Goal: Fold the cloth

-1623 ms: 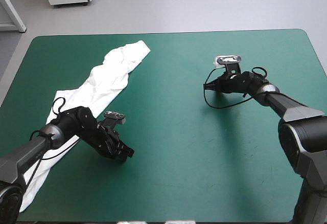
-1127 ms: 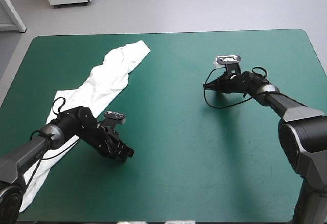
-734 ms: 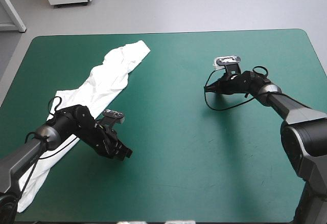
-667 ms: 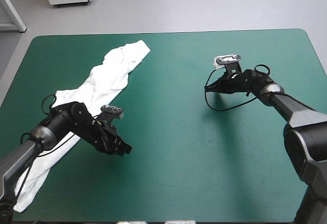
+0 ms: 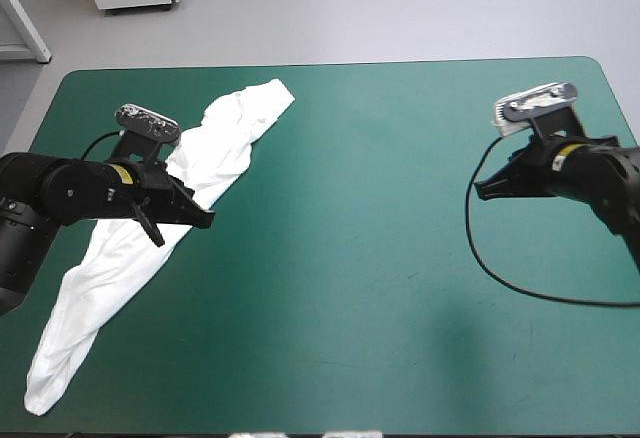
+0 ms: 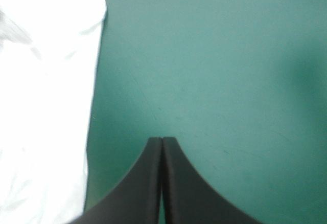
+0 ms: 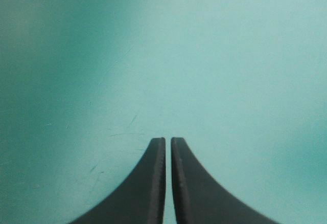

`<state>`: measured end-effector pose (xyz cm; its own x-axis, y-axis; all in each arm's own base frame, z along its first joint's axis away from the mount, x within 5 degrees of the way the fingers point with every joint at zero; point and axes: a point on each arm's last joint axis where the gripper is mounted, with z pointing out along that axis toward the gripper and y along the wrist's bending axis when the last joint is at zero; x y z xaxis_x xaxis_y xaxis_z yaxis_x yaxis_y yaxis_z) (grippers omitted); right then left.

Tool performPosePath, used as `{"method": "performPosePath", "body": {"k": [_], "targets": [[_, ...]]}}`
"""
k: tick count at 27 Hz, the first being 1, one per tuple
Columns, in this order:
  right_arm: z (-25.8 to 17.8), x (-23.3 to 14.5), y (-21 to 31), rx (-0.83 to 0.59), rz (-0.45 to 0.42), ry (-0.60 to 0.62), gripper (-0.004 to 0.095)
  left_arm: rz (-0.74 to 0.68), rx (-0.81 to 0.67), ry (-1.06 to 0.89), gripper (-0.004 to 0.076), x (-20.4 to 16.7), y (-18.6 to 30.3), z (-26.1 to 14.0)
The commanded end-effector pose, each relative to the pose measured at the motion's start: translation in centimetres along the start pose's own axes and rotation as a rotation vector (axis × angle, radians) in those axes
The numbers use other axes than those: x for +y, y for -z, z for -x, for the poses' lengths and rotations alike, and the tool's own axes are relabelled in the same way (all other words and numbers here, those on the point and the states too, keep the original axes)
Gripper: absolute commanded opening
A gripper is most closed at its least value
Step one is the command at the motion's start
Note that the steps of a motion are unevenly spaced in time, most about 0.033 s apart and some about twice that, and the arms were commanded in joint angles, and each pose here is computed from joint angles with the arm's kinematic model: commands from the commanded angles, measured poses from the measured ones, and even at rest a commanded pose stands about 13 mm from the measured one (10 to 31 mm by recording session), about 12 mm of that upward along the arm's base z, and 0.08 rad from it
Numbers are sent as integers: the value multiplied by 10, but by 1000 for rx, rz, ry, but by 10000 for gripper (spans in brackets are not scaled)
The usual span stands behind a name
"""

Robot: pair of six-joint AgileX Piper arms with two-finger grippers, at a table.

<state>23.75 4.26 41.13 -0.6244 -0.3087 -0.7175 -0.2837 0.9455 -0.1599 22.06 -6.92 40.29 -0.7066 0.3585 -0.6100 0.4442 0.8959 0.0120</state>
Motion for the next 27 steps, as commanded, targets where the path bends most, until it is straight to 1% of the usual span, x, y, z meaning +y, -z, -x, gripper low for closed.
{"method": "performPosePath", "body": {"k": [1,2,3,4,5,7,8,9,10,13,15,19,22,27], "targets": [[-8,-7,71,-169,-94,-41,209,63,-201,-5,69,4,13,21],[-12,-7,79,-176,-96,-48,246,71,-209,-6,104,5,10,23],[-22,-6,99,-191,-98,-86,358,102,-201,-2,193,10,0,27],[-25,-6,105,-198,-98,-99,394,129,-192,-3,245,14,-5,29],[-31,-5,115,-201,-97,-110,458,186,-167,-2,336,21,-19,32],[-36,-4,123,-211,-96,-128,491,254,-137,2,414,31,-37,37],[-37,-4,125,-209,-94,-134,498,273,-110,11,433,37,-48,39],[-39,-3,128,-207,-91,-138,501,285,-82,18,441,43,-56,41],[-40,-2,128,-200,-79,-144,500,290,-38,42,441,52,-68,45],[-41,2,127,-175,-35,-159,500,288,33,102,441,76,-94,56],[-41,4,127,-178,-12,-168,500,294,42,104,441,89,-104,67],[-40,3,127,-189,-13,-168,499,281,58,115,447,111,-134,90],[-40,3,127,-190,-13,-167,500,247,89,145,447,122,-163,98],[-39,2,127,-194,-27,-159,500,240,172,140,447,131,-205,92]]}}
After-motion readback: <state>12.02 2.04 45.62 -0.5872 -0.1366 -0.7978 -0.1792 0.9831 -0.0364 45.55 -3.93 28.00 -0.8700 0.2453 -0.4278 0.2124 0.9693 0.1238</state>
